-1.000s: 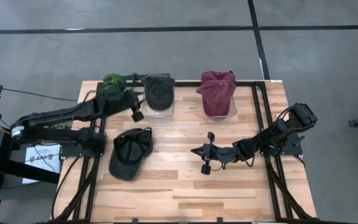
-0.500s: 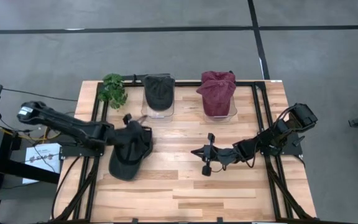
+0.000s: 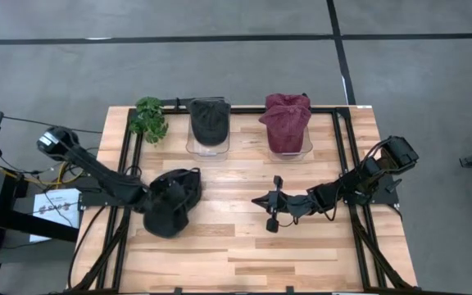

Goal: Pick & Place hat
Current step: Put the black cap into the left transparent bin

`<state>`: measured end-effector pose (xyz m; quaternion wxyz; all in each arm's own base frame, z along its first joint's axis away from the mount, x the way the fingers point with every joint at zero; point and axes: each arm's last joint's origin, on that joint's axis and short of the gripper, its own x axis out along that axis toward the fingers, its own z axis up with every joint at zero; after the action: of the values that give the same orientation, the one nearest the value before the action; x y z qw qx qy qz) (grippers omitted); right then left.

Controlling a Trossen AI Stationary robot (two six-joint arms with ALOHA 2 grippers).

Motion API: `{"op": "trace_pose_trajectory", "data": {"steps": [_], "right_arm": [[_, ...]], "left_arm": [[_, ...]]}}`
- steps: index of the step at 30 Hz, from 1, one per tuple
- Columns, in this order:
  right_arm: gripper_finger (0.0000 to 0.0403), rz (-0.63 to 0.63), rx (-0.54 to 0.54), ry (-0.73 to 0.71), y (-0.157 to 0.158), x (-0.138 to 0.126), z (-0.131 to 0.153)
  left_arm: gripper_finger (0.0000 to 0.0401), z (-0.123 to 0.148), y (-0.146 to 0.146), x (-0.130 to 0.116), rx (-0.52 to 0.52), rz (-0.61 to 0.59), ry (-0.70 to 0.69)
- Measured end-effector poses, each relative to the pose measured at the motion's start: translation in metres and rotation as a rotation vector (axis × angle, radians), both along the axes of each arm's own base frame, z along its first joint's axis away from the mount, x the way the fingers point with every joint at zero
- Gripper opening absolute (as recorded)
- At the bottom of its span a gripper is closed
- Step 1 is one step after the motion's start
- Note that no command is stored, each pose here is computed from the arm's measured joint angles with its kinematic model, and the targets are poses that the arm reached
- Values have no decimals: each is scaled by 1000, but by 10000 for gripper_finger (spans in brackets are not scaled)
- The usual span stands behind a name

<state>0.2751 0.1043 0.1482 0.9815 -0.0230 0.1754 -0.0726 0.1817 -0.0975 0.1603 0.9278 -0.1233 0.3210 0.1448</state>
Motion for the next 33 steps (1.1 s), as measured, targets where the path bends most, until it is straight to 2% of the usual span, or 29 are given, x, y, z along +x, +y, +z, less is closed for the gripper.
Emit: {"op": "trace_pose_trajectory", "data": {"steps": [9, 15, 20, 28, 33], "right_arm": [[0, 29, 86, -5, 13, -5, 0], [0, 48, 126, -31, 33, -15, 1], [0, 49, 139, -85, 47, -22, 6], [0, 59, 144, -125, 62, -31, 9], [0, 47, 143, -129, 64, -33, 9]], "left_arm": [[113, 2, -26, -15, -139, -30, -29], [82, 28, -43, -8, -154, -137, -73], [56, 62, -61, -2, -121, -260, -146], [36, 110, -77, 5, -90, -361, -258], [29, 143, -80, 12, 57, -412, -264]]}}
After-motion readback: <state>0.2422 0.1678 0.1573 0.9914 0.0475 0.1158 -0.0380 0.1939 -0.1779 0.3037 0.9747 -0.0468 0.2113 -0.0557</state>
